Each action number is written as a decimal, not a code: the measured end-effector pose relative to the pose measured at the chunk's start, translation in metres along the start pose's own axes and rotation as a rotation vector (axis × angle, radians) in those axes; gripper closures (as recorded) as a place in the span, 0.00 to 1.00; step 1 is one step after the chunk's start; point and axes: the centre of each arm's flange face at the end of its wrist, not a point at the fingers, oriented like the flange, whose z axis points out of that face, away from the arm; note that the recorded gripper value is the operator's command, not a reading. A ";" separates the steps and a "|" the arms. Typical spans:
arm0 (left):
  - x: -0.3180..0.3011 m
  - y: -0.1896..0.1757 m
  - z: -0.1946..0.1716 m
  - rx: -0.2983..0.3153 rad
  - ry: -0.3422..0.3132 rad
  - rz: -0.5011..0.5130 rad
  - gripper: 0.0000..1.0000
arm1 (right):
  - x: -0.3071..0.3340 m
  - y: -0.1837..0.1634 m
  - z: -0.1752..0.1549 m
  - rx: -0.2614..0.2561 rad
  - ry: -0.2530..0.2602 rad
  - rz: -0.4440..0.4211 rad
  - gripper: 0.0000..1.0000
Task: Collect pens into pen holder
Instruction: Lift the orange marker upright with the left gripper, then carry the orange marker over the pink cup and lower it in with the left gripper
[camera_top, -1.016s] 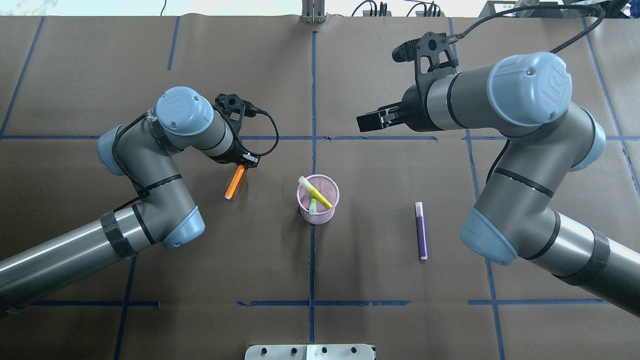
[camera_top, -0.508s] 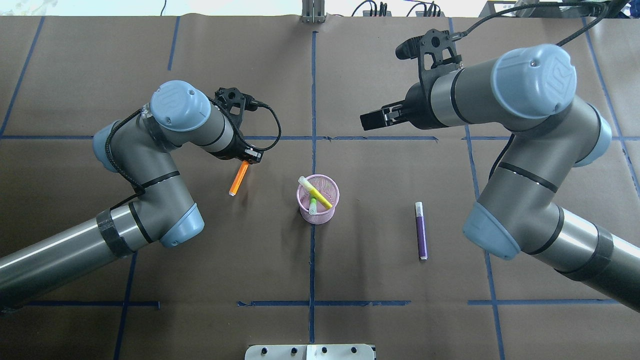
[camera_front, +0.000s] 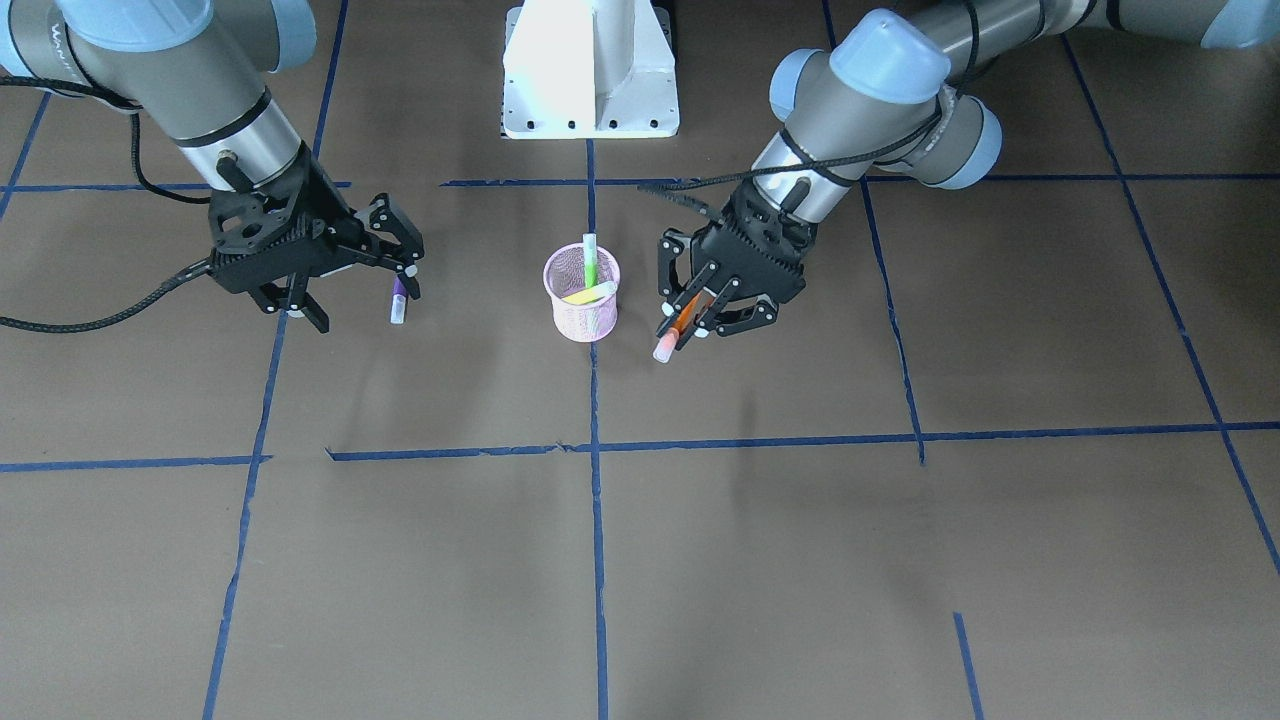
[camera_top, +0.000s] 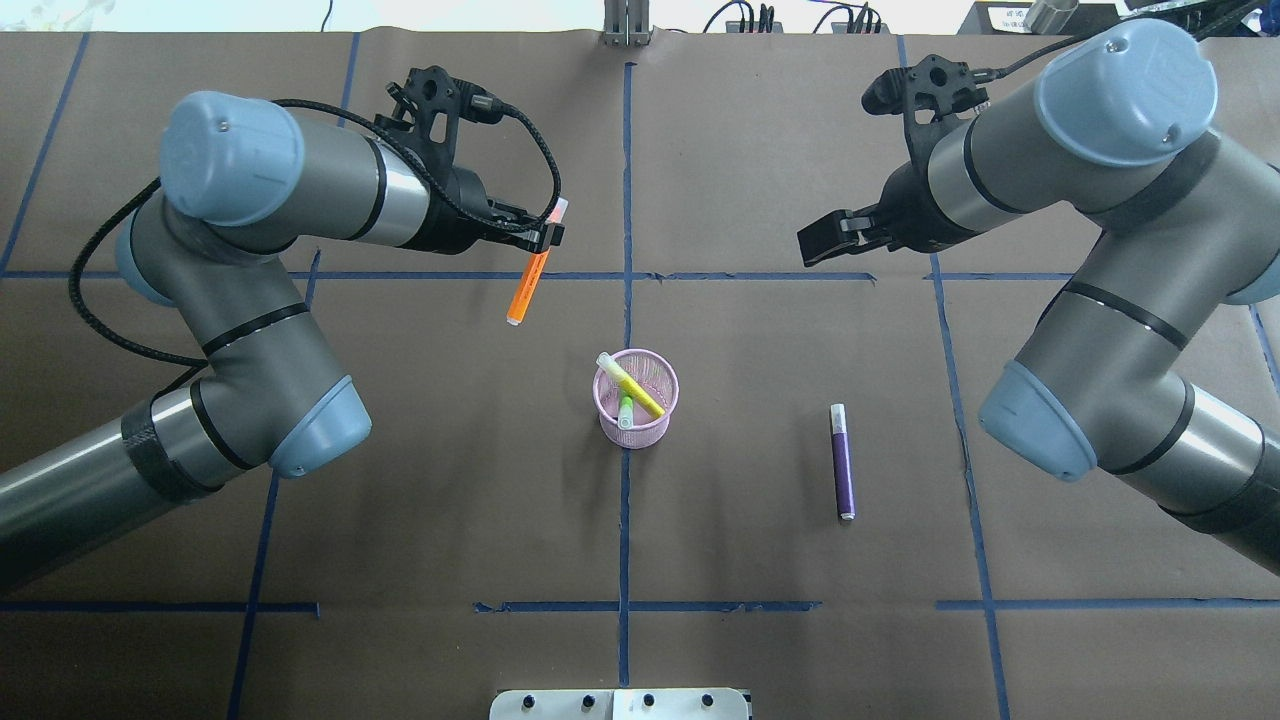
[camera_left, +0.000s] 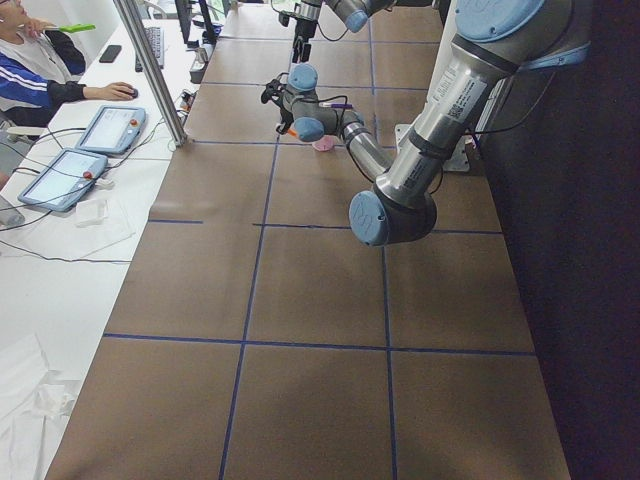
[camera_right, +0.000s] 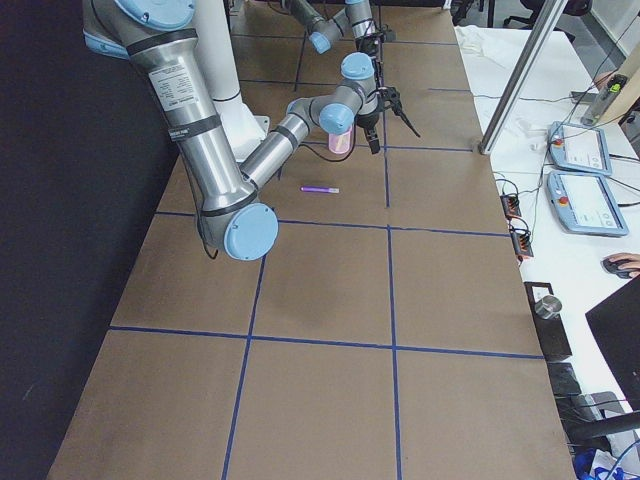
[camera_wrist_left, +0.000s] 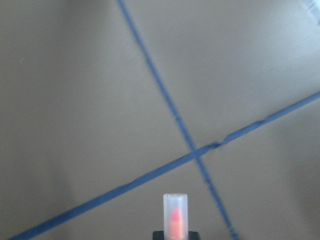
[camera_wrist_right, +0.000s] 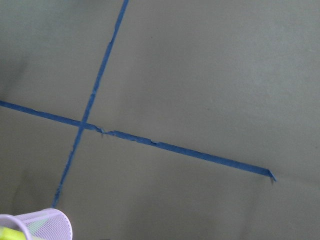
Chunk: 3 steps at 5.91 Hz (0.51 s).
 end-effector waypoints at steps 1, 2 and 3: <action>0.005 -0.001 -0.011 0.105 0.074 -0.008 1.00 | 0.013 0.002 0.004 -0.048 0.025 0.036 0.00; 0.017 0.010 -0.010 0.219 0.139 -0.007 1.00 | 0.026 0.003 0.006 -0.098 0.056 0.081 0.00; 0.028 0.031 0.002 0.304 0.206 -0.010 1.00 | 0.033 0.003 0.006 -0.133 0.067 0.113 0.00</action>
